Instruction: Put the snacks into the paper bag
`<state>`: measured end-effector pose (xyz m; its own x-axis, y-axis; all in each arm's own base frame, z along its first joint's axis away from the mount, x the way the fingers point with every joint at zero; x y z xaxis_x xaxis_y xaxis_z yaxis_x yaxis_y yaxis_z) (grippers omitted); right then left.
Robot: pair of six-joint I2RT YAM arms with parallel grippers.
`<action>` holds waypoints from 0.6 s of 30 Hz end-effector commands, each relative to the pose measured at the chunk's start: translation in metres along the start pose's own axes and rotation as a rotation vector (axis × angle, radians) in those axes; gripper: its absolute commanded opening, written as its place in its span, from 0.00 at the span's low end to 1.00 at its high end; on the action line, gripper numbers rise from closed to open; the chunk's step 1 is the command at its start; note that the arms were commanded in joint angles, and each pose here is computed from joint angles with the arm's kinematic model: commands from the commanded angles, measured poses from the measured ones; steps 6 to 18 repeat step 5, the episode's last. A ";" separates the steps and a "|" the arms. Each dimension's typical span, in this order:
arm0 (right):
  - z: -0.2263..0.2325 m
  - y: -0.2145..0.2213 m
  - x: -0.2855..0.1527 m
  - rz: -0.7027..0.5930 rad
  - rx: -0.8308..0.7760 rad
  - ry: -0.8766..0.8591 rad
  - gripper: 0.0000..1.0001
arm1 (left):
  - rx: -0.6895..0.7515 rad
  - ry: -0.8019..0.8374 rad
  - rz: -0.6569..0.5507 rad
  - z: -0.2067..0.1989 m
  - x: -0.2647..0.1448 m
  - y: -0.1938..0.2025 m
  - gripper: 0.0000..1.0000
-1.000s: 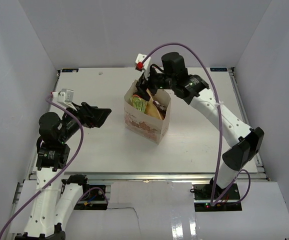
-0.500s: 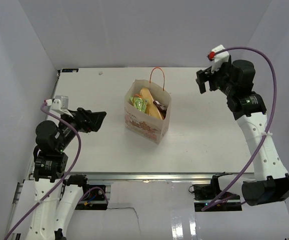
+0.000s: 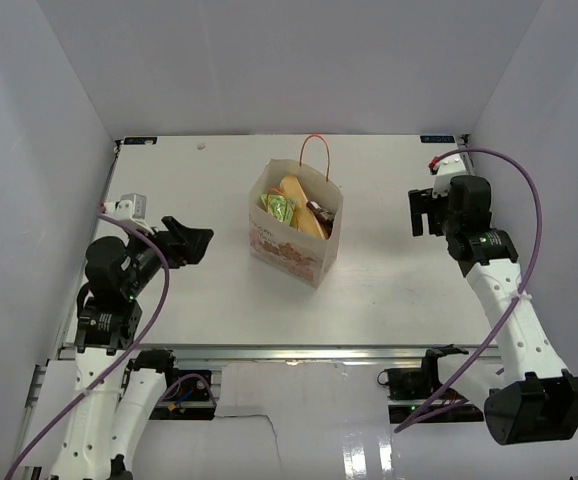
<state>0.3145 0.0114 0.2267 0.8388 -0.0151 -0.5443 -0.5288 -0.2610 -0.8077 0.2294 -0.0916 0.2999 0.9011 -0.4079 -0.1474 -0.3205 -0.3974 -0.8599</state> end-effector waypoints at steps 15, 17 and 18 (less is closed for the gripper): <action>-0.005 -0.042 -0.022 -0.170 0.025 -0.005 0.90 | 0.000 -0.023 0.020 0.008 -0.002 0.013 0.98; -0.005 -0.042 -0.022 -0.170 0.025 -0.005 0.90 | 0.000 -0.023 0.020 0.008 -0.002 0.013 0.98; -0.005 -0.042 -0.022 -0.170 0.025 -0.005 0.90 | 0.000 -0.023 0.020 0.008 -0.002 0.013 0.98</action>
Point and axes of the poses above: each gripper's point midway between its finger pads, its own x axis out along the fingers, its own z axis along the line the jaws close on, y = z × x, the point moved 1 cm from there along -x, back along the fingers
